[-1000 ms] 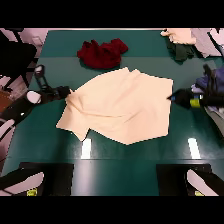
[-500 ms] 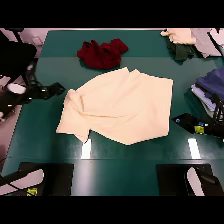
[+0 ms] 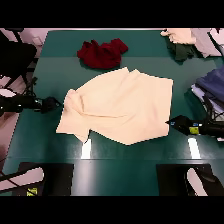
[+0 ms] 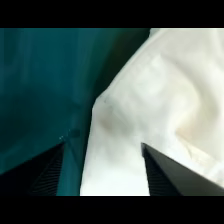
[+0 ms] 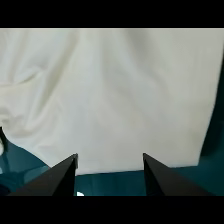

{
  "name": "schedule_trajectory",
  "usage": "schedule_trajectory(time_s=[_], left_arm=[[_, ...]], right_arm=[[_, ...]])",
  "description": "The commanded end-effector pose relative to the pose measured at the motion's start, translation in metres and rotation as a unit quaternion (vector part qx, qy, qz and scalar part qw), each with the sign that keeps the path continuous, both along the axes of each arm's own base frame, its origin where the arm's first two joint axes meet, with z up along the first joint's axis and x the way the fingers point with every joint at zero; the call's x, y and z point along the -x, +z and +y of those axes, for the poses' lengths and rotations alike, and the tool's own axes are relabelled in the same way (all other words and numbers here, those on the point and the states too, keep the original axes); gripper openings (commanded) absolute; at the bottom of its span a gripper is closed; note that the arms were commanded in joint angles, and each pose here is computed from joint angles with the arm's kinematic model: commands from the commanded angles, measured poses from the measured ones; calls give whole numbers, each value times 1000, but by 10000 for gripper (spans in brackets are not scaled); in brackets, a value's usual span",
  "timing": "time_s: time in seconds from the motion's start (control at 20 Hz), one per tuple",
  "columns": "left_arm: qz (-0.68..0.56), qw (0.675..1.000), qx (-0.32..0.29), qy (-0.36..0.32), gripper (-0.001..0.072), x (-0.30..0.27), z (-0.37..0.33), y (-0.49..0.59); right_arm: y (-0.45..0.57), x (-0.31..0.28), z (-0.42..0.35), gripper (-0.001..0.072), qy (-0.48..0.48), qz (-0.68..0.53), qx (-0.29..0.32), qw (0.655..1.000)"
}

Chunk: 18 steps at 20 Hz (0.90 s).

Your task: Fold the shirts.

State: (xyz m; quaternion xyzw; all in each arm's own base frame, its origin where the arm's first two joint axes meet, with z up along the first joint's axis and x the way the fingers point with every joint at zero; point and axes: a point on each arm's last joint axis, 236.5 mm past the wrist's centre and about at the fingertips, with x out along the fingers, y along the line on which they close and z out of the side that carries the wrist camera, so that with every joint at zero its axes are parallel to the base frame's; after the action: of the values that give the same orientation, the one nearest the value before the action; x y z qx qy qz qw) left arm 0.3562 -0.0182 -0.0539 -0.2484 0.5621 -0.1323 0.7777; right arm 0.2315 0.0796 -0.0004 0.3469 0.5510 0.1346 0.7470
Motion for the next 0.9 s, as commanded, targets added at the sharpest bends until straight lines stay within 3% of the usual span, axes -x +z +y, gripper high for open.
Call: schedule_trajectory(time_s=[0.0,0.3,0.35,0.4,0.45,0.5,0.55,0.85], left_arm=[[31,997,54,-42,624,13,-21,-19],[6,995,100,-19,592,-9,-31,-24],[2,995,103,-18,478,-11,-32,-22],[0,994,106,-16,224,-12,-32,-21],[-4,994,108,-15,113,-14,-33,-18],[-6,994,112,-14,109,-16,-33,-15],[-11,993,113,-18,27,-18,-34,-12],[-47,993,106,-3,24,-35,-29,26]], right_arm=[[4,-1,19,475,38,2,-14,999],[28,-19,6,474,61,-22,28,998],[27,-18,-3,474,54,-18,39,998],[25,-14,-13,474,40,-12,48,998],[23,-9,-23,474,27,-5,54,998],[17,-2,-35,474,5,9,61,998],[8,6,-44,474,-15,26,69,997],[-56,44,-31,520,-11,120,42,992]])
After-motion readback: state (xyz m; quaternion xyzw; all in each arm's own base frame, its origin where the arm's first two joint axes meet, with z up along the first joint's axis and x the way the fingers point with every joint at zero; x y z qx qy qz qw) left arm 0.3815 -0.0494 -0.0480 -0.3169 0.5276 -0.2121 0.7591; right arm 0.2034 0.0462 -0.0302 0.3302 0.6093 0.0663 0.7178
